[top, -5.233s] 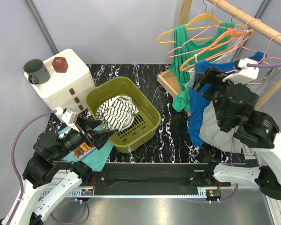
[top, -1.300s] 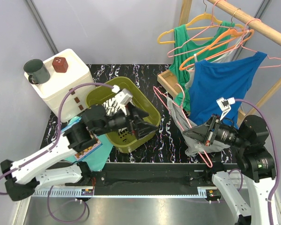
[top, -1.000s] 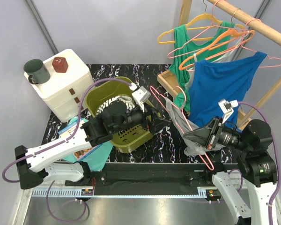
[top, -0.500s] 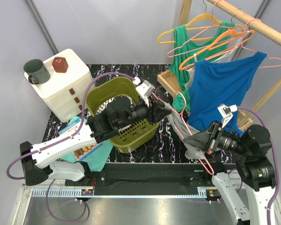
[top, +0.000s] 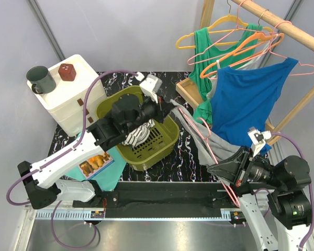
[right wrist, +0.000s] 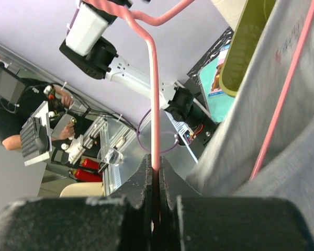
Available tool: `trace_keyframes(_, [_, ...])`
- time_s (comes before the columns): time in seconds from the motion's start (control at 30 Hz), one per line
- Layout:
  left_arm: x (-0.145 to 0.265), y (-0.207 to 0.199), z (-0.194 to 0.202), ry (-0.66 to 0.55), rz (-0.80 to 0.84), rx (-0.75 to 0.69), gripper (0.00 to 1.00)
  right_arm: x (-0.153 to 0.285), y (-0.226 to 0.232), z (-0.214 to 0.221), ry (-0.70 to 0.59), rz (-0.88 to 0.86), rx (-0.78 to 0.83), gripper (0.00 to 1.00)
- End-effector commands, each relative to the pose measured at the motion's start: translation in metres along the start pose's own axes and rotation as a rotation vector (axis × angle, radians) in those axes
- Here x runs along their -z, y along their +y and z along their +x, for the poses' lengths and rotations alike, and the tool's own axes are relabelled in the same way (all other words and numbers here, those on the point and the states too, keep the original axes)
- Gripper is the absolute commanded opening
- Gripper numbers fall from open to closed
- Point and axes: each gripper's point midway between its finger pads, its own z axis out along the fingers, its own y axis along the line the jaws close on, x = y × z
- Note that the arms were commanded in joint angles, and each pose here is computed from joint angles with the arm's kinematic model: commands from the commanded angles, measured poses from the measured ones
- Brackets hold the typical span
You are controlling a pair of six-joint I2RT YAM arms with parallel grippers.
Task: Remove the tank top from the hanger
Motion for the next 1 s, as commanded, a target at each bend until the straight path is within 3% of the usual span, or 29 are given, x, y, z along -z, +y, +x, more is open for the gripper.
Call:
trace_keyframes(0.0, [0.011, 0.039, -0.053, -0.138, -0.122, 0.017, 0.0, 0.011, 0.024, 0.018, 0.053, -0.081, 0.041, 0.0])
trace_keyframes(0.17, [0.006, 0.061, -0.057, -0.143, -0.176, 0.012, 0.0, 0.019, 0.035, 0.027, 0.059, -0.108, 0.074, 0.0])
trace_keyframes(0.33, [-0.003, 0.072, -0.035, -0.089, -0.2, 0.032, 0.0, 0.024, 0.044, 0.027, 0.03, -0.113, 0.13, 0.0])
trace_keyframes(0.63, [-0.023, 0.038, 0.014, 0.072, 0.017, 0.113, 0.0, 0.008, 0.021, -0.014, -0.083, -0.019, 0.202, 0.0])
trace_keyframes(0.97, [-0.014, 0.013, 0.024, 0.112, 0.169, 0.123, 0.0, -0.052, -0.047, -0.087, -0.103, -0.048, 0.319, 0.0])
